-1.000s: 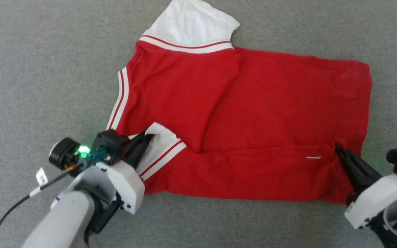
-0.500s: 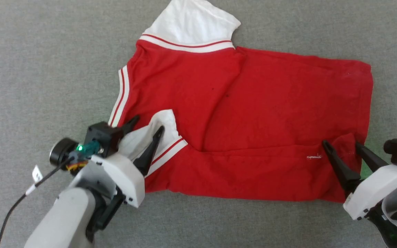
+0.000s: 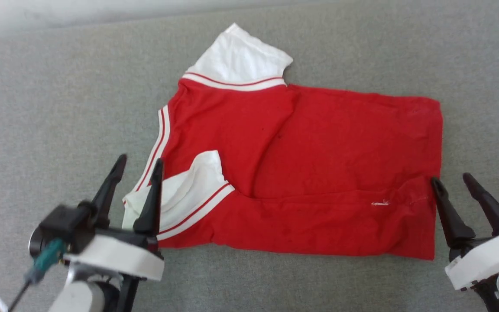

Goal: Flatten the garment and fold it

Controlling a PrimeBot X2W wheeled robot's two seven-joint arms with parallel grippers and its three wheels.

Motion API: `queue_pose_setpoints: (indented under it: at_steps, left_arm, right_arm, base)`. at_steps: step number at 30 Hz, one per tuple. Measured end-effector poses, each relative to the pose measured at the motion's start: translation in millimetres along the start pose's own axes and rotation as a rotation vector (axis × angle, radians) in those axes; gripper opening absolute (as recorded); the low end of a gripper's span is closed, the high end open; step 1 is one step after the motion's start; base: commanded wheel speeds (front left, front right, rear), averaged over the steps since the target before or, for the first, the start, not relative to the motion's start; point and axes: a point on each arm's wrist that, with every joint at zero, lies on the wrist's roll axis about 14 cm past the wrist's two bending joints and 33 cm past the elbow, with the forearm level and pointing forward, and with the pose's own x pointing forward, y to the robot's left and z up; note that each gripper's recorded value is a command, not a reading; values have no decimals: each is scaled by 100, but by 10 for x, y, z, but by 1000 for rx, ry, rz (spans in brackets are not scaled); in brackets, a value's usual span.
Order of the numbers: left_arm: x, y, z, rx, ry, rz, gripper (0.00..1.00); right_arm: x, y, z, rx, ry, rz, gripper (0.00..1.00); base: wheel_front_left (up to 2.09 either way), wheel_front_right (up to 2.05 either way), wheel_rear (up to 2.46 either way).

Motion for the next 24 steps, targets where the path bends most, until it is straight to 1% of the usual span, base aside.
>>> queue_pose_setpoints:
  at_steps: [3, 8, 12, 15, 19, 24]
  left_arm:
    - [-129, 43, 93, 2, -65, 54, 100]
    - [-353, 110, 54, 24, -71, 123, 100]
    - [-524, 152, 23, -1, -71, 184, 100]
    - [-662, 180, -83, 4, -36, 204, 100]
    - [-739, 210, -216, 19, 42, 206, 100]
    - [-749, 295, -377, 72, 172, 175, 100]
  right_arm:
    - [-89, 4, 104, -12, -73, -29, 100]
    - [-236, -18, 210, -32, -177, -80, 100]
    - [-348, -75, 302, -41, -255, -120, 100]
    - [-415, -100, 296, -42, -270, -135, 100]
    - [-438, -80, 280, -48, -268, -132, 100]
    - [-436, -57, 282, -48, -268, -127, 100]
  base:
    - [0, 0, 0]
    - [0, 0, 0]
    - [0, 0, 0]
    - [0, 0, 0]
    - [0, 0, 0]
    - [0, 0, 0]
